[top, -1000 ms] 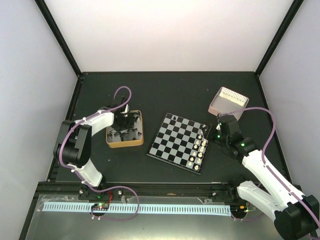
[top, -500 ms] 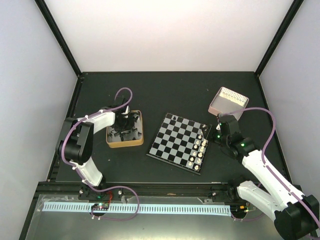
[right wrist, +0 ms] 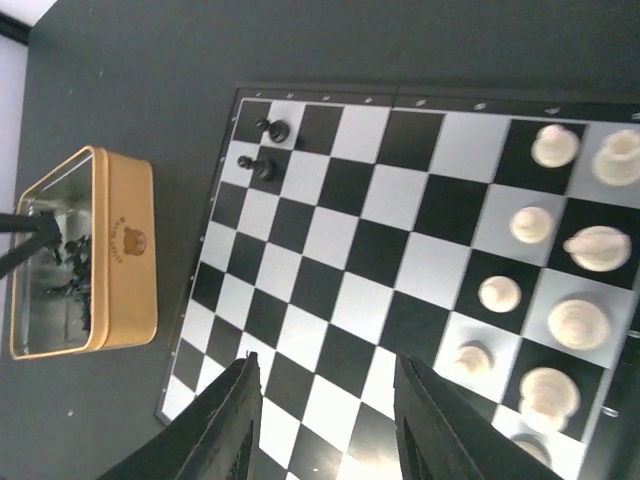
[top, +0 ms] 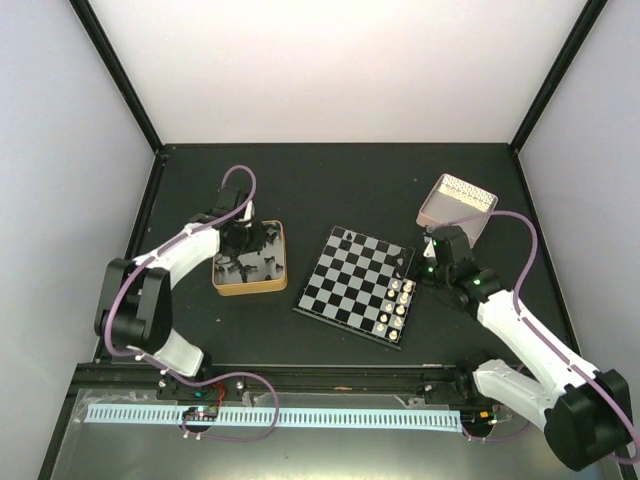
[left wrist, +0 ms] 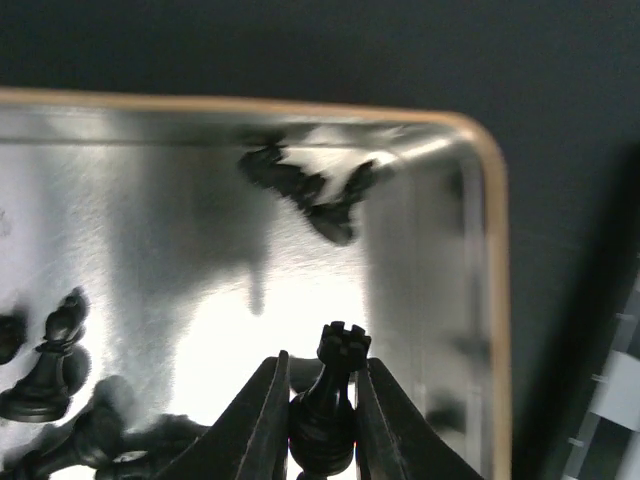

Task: Set up the chess pieces on the board
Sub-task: Pick up the chess piece from the storage box, then place the chess piece on the chessboard.

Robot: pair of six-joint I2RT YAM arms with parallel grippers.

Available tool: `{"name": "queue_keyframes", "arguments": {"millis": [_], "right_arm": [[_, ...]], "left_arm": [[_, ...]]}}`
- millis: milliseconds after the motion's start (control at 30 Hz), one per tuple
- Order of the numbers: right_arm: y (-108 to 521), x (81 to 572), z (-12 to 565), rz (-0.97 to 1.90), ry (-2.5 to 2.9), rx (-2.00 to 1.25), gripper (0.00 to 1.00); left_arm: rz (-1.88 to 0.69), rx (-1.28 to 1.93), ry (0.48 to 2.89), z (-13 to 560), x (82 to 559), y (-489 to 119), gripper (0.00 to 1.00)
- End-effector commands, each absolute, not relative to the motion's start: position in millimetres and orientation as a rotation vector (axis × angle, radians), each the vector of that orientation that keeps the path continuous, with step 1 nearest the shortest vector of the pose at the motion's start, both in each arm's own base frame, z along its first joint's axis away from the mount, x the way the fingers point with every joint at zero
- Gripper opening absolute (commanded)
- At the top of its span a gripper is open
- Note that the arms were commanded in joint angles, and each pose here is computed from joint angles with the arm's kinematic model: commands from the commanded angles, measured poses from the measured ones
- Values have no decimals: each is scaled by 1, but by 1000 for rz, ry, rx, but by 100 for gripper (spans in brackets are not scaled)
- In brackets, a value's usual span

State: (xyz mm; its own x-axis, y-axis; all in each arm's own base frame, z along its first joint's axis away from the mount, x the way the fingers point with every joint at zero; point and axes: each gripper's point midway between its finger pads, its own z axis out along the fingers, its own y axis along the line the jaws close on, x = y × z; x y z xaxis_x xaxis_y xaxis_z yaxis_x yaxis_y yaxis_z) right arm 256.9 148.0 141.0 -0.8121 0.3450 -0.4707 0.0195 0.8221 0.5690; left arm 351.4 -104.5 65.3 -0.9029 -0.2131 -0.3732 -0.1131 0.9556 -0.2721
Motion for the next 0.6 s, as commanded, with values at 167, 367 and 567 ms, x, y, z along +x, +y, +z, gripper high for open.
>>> {"name": "queue_keyframes", "arguments": {"millis": [167, 367, 567], "right_arm": [[221, 268, 164, 1176, 2418, 15, 51], [255, 284, 181, 1306, 2394, -107, 66], [257, 313, 177, 1222, 2429, -39, 61]], "left_arm": [[-985, 237, 2460, 132, 344, -210, 8], [-1324, 661, 2242, 167, 324, -295, 8], [-1407, 887, 2111, 177, 317, -326, 5]]}}
